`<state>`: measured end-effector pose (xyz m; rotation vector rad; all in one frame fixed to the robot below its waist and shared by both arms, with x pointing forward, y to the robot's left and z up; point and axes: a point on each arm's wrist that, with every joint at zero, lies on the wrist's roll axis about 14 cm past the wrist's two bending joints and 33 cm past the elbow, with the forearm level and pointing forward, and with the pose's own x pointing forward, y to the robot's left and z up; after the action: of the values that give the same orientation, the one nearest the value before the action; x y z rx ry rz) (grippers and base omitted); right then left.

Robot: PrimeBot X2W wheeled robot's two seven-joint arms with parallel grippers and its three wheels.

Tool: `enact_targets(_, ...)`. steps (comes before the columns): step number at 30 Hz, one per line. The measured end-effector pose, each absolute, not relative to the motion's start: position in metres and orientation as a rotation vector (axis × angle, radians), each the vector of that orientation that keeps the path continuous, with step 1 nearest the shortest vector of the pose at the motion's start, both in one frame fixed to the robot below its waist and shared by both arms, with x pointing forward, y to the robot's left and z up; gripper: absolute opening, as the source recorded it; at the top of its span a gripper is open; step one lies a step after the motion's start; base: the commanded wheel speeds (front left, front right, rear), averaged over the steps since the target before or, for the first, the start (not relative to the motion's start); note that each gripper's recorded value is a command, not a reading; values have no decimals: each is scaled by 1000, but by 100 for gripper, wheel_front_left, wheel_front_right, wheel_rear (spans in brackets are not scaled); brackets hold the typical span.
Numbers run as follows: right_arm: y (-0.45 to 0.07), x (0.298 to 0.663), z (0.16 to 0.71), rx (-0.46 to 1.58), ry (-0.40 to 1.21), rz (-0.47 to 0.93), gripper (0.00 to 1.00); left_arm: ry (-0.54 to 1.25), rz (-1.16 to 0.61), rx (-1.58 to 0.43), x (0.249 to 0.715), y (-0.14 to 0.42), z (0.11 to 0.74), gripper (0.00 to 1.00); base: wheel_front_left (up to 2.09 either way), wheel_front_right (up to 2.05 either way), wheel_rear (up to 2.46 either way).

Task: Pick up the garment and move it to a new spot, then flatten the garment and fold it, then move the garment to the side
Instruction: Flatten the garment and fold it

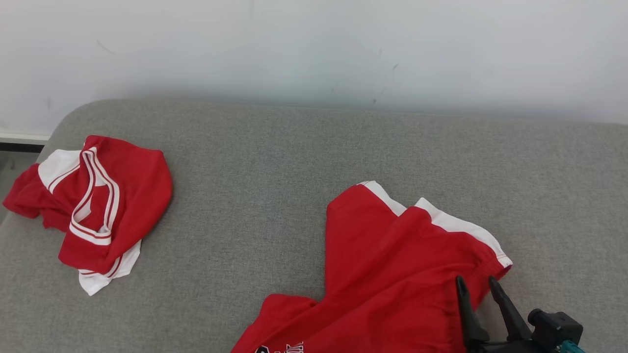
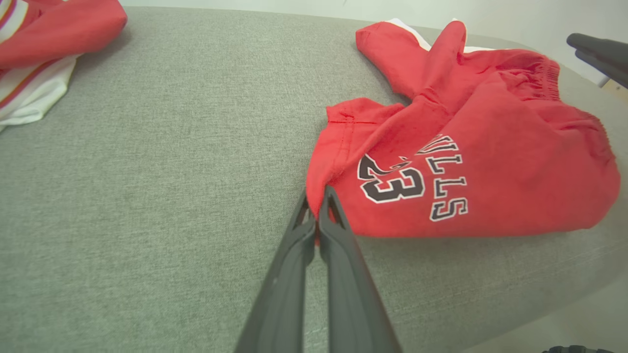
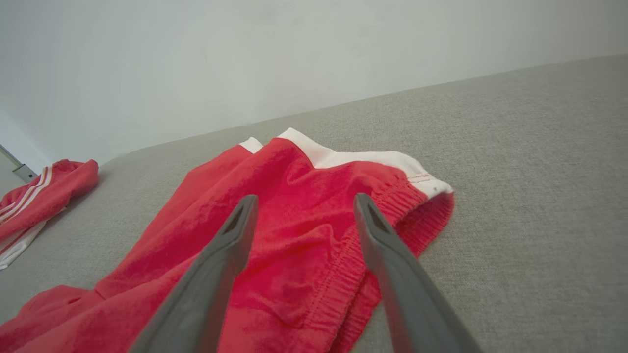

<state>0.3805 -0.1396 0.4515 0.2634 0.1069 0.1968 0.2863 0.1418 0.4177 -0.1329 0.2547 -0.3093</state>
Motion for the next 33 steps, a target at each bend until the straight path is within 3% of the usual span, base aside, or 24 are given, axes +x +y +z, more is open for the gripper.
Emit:
enact_targets(1,-141,380,450,261,111,192,100,255,-306,-139,287,141,417,10,0,0,0)
enact_targets(3,-146,379,449,256,114,179,100,241,-302,-151,290,138,421,100,0,0,0)
enact_targets(17,-179,376,437,220,164,87,100,-6,-179,-161,330,156,486,100,0,0,0)
enact_targets(33,-155,378,393,238,381,119,100,-37,-41,-136,338,185,491,100,0,0,0)
